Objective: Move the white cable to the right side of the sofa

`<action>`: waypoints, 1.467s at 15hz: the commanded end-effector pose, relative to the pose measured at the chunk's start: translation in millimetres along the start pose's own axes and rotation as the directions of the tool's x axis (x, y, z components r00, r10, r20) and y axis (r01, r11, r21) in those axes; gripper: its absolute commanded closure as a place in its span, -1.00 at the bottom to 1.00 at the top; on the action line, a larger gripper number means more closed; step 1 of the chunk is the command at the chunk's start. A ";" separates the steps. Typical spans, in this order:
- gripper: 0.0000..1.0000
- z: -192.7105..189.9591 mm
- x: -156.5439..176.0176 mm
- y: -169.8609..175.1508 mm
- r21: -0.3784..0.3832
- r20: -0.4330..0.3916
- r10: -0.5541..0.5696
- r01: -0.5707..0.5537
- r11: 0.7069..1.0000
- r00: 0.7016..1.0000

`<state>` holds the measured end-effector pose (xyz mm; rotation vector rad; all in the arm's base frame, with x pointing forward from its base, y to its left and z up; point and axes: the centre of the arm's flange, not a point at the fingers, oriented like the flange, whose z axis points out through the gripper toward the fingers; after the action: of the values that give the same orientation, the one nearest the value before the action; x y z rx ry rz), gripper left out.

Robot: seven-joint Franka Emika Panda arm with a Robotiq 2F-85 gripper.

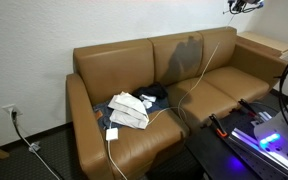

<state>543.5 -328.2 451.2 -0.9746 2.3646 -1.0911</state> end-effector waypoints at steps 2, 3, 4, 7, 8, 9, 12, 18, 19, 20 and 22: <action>0.98 69.9 5.9 -49.0 -0.123 -0.049 0.230 -0.234 0.964 0.972; 0.98 86.3 12.3 -47.1 -0.145 -0.079 0.277 -0.286 0.947 0.958; 0.98 104.1 15.8 -40.7 -0.172 -0.099 0.322 -0.335 0.926 0.942; 0.98 159.4 30.7 -15.7 -0.182 -0.203 0.454 -0.489 0.853 0.868; 0.98 176.6 38.8 -7.4 -0.168 -0.242 0.491 -0.534 0.829 0.837; 0.98 194.4 44.9 -0.9 -0.151 -0.269 0.532 -0.581 0.800 0.803; 0.98 235.5 63.0 16.1 -0.033 -0.368 0.623 -0.679 0.733 0.690; 0.98 281.3 104.6 44.5 0.224 -0.517 0.734 -0.758 0.612 0.440; 0.43 278.9 103.7 47.1 0.236 -0.533 0.752 -0.786 0.572 0.388; 0.41 276.0 96.7 52.2 0.204 -0.522 0.761 -0.809 0.551 0.387; 0.17 269.2 84.5 56.4 0.175 -0.483 0.796 -0.851 0.496 0.364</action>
<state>586.3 -512.7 227.2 0.5981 2.7775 -0.9048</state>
